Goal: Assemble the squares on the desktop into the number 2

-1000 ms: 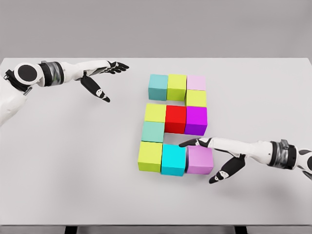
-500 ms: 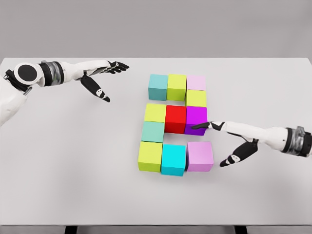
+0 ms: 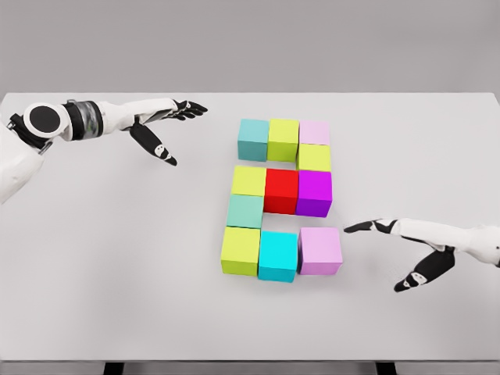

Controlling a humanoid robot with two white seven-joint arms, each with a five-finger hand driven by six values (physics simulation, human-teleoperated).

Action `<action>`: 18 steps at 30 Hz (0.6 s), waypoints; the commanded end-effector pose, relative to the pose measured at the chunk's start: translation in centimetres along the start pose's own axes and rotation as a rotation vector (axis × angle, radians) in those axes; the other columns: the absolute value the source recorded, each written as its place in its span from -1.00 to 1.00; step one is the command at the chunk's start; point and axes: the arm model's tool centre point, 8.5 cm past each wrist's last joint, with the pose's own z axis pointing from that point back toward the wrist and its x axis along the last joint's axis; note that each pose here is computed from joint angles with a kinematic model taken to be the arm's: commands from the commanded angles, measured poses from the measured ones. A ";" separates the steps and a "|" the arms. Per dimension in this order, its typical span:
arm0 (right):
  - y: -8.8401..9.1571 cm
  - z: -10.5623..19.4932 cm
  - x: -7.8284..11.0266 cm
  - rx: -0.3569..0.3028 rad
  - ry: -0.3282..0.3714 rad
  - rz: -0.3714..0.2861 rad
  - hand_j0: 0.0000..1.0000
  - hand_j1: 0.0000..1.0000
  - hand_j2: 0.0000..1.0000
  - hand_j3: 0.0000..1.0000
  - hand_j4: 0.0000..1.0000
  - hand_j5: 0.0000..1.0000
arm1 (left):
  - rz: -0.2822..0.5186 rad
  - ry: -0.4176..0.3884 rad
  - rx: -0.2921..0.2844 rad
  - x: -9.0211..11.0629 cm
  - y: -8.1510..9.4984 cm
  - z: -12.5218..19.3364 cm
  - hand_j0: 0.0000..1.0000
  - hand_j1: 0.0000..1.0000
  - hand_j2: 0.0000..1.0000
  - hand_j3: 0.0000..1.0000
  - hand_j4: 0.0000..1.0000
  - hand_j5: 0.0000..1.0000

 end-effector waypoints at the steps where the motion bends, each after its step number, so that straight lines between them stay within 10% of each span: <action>1: -0.1 0.6 0.6 0.017 0.007 0.014 1.00 1.00 1.00 1.00 1.00 1.00 | 0.004 -0.002 0.003 0.0 0.1 0.1 1.00 1.00 1.00 1.00 1.00 1.00; 18: 2.0 -0.6 1.9 0.090 -0.026 0.045 1.00 1.00 1.00 1.00 1.00 1.00 | 0.006 -0.003 0.008 0.0 0.2 0.2 1.00 1.00 1.00 1.00 1.00 1.00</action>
